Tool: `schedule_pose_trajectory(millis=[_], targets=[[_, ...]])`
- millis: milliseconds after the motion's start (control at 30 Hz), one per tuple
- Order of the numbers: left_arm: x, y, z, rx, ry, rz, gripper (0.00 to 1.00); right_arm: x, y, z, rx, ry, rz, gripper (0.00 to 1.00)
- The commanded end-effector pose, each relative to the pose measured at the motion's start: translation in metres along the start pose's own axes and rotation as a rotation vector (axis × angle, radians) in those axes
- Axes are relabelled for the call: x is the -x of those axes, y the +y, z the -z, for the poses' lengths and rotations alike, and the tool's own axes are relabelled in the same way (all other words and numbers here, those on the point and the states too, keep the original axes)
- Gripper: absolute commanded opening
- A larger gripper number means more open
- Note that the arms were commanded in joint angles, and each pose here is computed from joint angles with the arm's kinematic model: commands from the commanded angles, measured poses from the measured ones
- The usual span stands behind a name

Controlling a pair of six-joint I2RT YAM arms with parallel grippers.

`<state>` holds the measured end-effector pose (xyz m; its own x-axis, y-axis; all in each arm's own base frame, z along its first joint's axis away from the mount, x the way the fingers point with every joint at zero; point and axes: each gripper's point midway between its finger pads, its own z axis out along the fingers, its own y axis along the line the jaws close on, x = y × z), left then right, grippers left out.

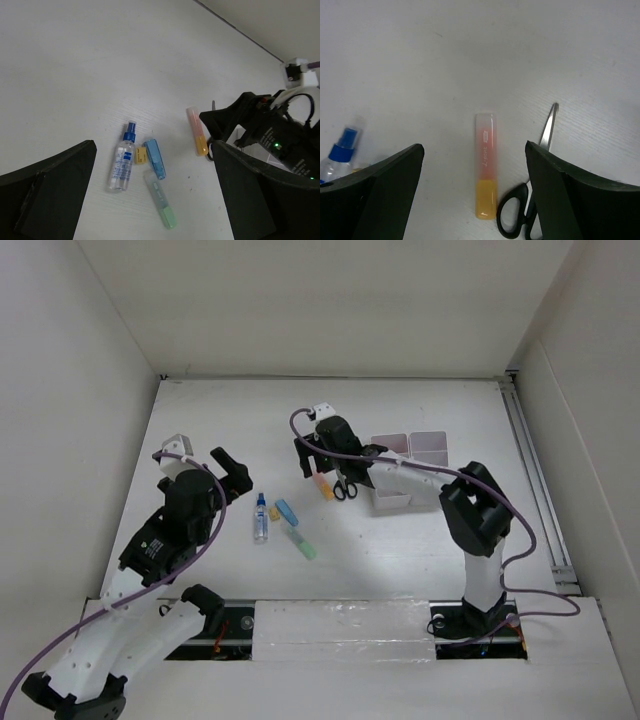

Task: Sort the stationery into containers
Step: Pick up the pen from the center of the board.

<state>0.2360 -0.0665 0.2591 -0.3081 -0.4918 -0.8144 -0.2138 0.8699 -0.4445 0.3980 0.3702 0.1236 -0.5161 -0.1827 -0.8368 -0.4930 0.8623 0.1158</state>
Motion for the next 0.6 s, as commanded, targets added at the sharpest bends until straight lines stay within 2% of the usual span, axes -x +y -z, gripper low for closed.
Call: schedule_pose_trajectory(millis=[0, 500, 533, 567], targets=[[0.017, -0.009, 0.007, -0.036, -0.044, 0.025, 1.0, -0.018, 0.008, -0.004, 0.036, 0.061, -0.002, 0.88], [0.016, -0.011, 0.009, -0.056, -0.037, 0.02, 1.0, -0.098, 0.004, -0.022, -0.008, 0.288, 0.026, 0.74], [0.016, -0.011, 0.009, -0.056, -0.037, 0.02, 1.0, -0.095, 0.007, -0.023, 0.006, 0.283, 0.023, 0.63], [0.018, -0.011, 0.011, -0.061, -0.042, 0.025, 1.0, -0.101, 0.002, -0.024, 0.002, 0.305, 0.019, 0.59]])
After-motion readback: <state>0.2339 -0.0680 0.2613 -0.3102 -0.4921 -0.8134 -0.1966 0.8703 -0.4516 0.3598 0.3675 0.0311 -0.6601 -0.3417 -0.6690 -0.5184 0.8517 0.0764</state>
